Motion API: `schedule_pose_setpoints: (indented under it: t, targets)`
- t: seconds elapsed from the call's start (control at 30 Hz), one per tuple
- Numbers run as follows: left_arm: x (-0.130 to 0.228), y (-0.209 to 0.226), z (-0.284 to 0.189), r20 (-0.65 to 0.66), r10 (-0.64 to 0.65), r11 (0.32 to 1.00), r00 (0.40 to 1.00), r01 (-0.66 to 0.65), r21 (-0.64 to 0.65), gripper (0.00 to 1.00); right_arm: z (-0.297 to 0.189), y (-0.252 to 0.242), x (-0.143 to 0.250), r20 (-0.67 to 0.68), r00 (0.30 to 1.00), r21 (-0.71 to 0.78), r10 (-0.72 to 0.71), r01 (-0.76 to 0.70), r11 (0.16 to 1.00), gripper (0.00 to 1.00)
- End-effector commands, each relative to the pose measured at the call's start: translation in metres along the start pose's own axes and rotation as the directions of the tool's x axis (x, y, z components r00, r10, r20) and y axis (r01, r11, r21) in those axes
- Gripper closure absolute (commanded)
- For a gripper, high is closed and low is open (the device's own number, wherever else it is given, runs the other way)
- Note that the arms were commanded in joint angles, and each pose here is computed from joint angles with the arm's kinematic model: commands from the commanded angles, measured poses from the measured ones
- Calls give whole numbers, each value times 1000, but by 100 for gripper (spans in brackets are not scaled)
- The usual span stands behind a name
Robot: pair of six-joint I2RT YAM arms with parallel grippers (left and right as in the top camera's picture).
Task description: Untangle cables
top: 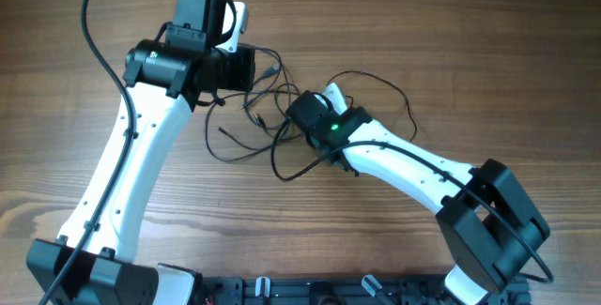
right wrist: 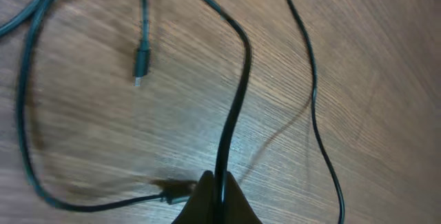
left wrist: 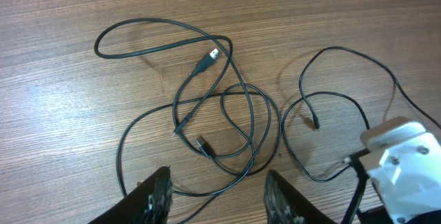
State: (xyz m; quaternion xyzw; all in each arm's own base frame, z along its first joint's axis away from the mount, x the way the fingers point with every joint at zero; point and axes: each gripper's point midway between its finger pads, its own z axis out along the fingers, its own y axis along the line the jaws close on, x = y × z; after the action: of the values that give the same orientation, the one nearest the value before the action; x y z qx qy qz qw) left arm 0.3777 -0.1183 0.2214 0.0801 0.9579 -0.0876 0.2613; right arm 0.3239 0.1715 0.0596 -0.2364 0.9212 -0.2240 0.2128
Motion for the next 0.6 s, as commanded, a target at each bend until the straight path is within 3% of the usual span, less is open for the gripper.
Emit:
schedule_pose_setpoints:
  t: [0.0,0.17,0.33,0.47,0.57]
  targets:
    - [-9,2,-13,46,-1,1000,999,2,-12,55,6,-18,-5,-3,995,51,100,-99,994,96]
    - [-9,2,-13,46,-1,1000,999,2,-12,54,19,-43,4,-43,967,93,251,-247,965,95]
    - [-8,2,-13,40,-2,1000,999,2,-13,54,34,-71,14,-82,936,134,343,-331,934,85]
    - [-7,2,-13,36,-2,1000,999,2,-13,54,45,-94,23,-112,909,164,401,-381,910,71]
    - [-7,2,-13,36,-1,1000,999,2,-13,54,51,-106,29,-125,893,181,432,-408,895,44]
